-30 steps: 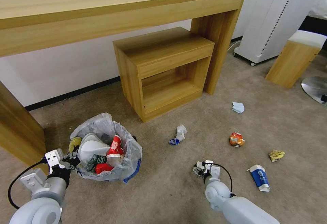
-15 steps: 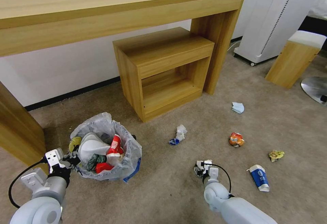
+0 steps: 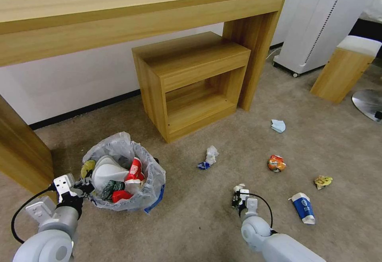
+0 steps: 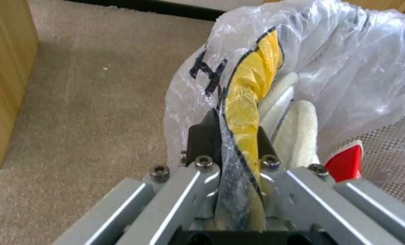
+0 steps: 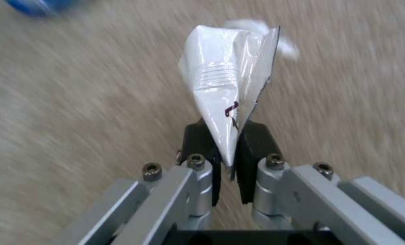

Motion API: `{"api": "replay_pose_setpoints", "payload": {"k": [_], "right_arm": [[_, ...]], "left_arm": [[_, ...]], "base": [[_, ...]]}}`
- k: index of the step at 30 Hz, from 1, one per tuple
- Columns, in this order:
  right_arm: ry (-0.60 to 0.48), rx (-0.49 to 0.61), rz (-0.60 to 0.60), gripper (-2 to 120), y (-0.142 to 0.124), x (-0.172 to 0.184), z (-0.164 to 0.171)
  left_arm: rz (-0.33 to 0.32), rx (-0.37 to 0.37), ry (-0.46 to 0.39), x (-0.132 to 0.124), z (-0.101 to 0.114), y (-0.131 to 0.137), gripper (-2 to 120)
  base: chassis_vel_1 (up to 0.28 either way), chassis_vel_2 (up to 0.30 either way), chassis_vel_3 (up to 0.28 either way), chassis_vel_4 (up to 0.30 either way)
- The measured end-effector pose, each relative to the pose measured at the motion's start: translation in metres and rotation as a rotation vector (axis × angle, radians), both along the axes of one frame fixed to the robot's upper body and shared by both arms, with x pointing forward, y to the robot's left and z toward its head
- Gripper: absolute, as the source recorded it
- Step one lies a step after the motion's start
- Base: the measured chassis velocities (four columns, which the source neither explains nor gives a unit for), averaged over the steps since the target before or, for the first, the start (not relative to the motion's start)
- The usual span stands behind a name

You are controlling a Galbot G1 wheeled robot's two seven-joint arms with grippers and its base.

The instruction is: Pick up the trash bin and place the garbage on the floor into it.

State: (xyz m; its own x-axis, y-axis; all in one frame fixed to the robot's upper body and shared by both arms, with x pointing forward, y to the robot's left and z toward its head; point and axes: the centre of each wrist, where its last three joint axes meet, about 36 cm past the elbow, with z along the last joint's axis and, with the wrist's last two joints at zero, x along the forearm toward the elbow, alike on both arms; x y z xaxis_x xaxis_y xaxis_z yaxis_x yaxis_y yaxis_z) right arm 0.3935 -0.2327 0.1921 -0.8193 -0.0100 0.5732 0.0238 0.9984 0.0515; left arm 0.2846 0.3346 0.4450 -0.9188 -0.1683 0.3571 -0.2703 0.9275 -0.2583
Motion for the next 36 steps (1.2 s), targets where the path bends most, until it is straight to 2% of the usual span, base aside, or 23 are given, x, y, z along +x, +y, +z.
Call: {"api": "replay_pose_setpoints", "payload": {"k": [1,3,4,7,10,11,12,13,14,15,18,19,21,22,26,27,30,36], "right_arm": [[0.0,0.0,0.0,10,0.0,0.0,0.0],[-0.094,0.039,0.055,7,-0.005,0.002,0.01],[-0.094,0.039,0.055,7,-0.005,0.002,0.01],[-0.242,0.1,0.145,0,-0.006,0.012,0.039],[-0.303,0.128,0.185,0,-0.004,0.02,0.056],[-0.412,0.169,0.26,0,0.003,0.038,0.09],[-0.412,0.169,0.26,0,0.003,0.038,0.09],[-0.465,0.19,0.305,0,0.007,0.047,0.106],[-0.566,0.232,0.393,0,0.017,0.066,0.139],[-0.566,0.232,0.393,0,0.017,0.066,0.139],[-0.735,0.326,0.6,0,0.048,0.096,0.206],[-0.735,0.326,0.6,0,0.048,0.096,0.206],[-0.805,0.387,0.739,0,0.078,0.109,0.249],[-0.805,0.387,0.739,0,0.078,0.109,0.249],[-0.843,0.455,0.915,0,0.125,0.112,0.298],[-0.843,0.455,0.915,0,0.125,0.112,0.298],[-0.771,0.495,0.995,0,0.152,0.095,0.301],[-0.648,0.523,1.012,0,0.176,0.07,0.287]], "left_arm": [[0.0,0.0,0.0,0.0,0.0,0.0,3],[0.0,0.001,0.002,0.0,-0.001,0.0,3],[0.0,0.001,0.002,0.0,-0.001,0.0,3],[0.0,0.003,0.003,0.0,-0.001,0.0,3],[-0.001,0.004,0.004,0.0,-0.001,0.001,3],[-0.002,0.005,0.004,-0.001,-0.001,0.0,3],[-0.002,0.005,0.004,-0.001,-0.001,0.0,3],[-0.003,0.005,0.002,-0.001,0.0,0.0,3],[-0.007,0.006,0.0,-0.001,0.001,-0.002,3],[-0.007,0.006,0.0,-0.001,0.001,-0.002,3],[-0.013,0.01,0.001,-0.003,0.002,-0.005,3],[-0.013,0.01,0.001,-0.003,0.002,-0.005,3],[-0.016,0.007,-0.002,-0.004,0.003,-0.008,3],[-0.016,0.007,-0.002,-0.004,0.003,-0.008,3],[-0.018,0.003,-0.011,-0.006,0.006,-0.011,3],[-0.018,0.003,-0.011,-0.006,0.006,-0.011,3],[-0.018,0.004,-0.02,-0.006,0.01,-0.012,3],[-0.016,0.001,-0.026,-0.007,0.012,-0.012,3]], "base": [[0.0,0.0,0.0,0.0],[0.0,0.0,0.0,0.0],[0.0,0.0,0.0,0.0],[0.0,0.0,0.0,0.0],[0.0,0.0,0.0,0.0],[0.0,0.0,0.0,0.0],[0.0,0.0,0.0,0.0],[0.0,0.0,0.0,0.0],[0.0,0.0,0.0,0.0],[0.0,0.0,0.0,0.0],[0.0,0.0,0.0,0.0],[0.0,0.0,0.0,0.0],[0.0,0.0,0.0,0.0],[0.0,0.0,0.0,0.0],[0.0,0.0,0.0,0.0],[0.0,0.0,0.0,0.0],[0.0,0.0,0.0,0.0],[0.0,0.0,0.0,0.0]]}}
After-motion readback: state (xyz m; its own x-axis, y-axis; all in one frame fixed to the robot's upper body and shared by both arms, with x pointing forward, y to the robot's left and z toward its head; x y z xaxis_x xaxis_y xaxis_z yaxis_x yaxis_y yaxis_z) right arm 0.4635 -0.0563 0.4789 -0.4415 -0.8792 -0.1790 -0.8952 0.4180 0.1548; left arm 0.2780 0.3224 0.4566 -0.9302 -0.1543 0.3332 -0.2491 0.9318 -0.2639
